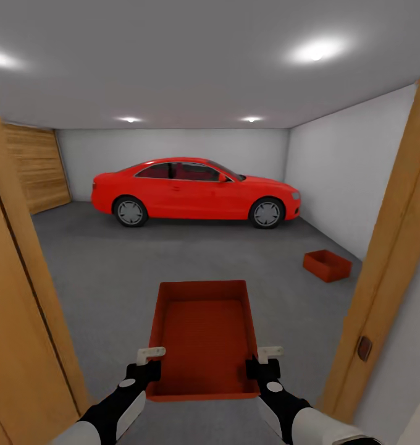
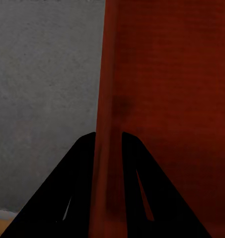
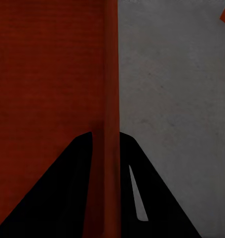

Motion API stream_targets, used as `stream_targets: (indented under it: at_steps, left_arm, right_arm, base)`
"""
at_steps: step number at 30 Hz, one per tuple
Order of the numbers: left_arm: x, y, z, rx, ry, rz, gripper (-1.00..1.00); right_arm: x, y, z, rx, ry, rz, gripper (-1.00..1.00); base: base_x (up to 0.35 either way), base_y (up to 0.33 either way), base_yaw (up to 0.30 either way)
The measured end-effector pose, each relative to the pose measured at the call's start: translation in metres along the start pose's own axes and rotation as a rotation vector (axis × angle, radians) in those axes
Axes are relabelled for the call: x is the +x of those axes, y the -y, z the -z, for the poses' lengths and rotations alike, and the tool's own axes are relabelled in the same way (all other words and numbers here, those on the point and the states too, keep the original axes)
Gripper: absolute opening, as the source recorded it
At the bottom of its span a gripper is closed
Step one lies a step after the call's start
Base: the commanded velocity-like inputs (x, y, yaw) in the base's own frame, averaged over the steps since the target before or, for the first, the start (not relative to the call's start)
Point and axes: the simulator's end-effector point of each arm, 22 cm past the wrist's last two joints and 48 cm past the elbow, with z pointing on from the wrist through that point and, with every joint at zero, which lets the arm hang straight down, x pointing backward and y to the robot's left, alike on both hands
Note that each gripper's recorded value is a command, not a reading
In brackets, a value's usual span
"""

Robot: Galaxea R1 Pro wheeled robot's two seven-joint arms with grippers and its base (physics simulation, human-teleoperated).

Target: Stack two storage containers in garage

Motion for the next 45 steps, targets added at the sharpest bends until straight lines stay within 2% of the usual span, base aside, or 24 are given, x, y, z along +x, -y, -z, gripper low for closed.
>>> stream_targets:
  at_steps: [45]
  left_arm:
    - [0.0002,0.0002,0.0000,0.000,0.000,0.000,-1.00]
  right_arm:
    - [0.0001,0.0002,0.0000,0.000,0.000,0.000,-1.00]
  base:
    - [0.322,0.000,0.000]
